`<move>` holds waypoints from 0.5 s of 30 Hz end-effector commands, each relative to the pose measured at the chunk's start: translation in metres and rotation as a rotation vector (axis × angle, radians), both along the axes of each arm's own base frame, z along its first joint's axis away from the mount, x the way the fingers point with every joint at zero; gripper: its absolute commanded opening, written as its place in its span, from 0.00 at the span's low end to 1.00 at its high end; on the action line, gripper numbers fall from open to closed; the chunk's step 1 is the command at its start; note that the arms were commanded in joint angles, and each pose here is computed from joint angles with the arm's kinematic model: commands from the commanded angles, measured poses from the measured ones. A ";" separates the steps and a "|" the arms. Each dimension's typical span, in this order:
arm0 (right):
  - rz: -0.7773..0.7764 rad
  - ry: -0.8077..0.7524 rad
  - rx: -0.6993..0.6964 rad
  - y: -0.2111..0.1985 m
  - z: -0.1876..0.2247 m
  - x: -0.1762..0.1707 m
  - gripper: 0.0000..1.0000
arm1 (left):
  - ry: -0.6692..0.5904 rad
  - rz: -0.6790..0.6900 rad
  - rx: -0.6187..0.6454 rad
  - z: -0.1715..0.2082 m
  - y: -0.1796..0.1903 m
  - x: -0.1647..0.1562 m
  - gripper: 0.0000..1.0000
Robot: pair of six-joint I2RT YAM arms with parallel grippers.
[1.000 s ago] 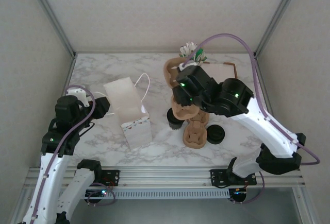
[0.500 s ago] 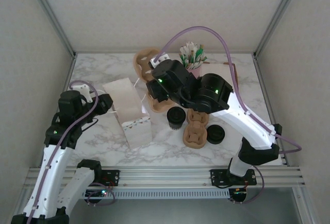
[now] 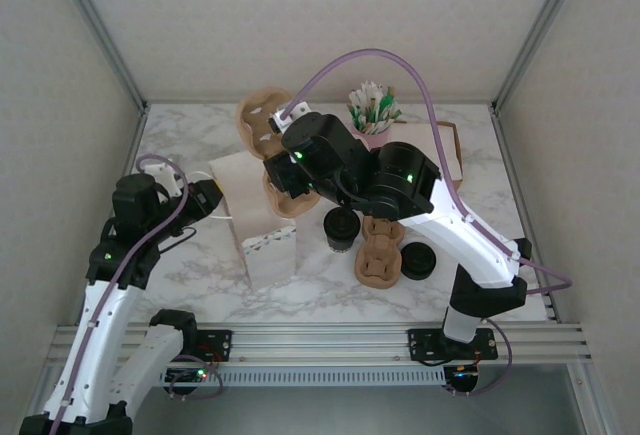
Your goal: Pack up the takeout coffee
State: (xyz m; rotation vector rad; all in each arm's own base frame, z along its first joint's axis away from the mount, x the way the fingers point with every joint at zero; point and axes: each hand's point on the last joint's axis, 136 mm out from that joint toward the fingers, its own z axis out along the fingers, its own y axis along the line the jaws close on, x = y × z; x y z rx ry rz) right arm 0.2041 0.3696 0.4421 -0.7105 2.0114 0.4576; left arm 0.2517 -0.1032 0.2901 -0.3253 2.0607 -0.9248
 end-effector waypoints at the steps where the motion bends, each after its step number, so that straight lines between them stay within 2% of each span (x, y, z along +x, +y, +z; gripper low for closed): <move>1: 0.020 -0.011 0.037 0.009 0.009 -0.003 0.41 | -0.029 -0.030 -0.104 0.015 -0.012 -0.005 0.15; 3: 0.020 -0.008 0.033 0.010 0.007 -0.003 0.41 | -0.039 -0.043 -0.130 0.019 -0.017 -0.006 0.11; 15: -0.040 0.010 0.022 0.023 -0.011 0.008 0.41 | -0.053 -0.085 -0.131 0.026 -0.037 -0.003 0.06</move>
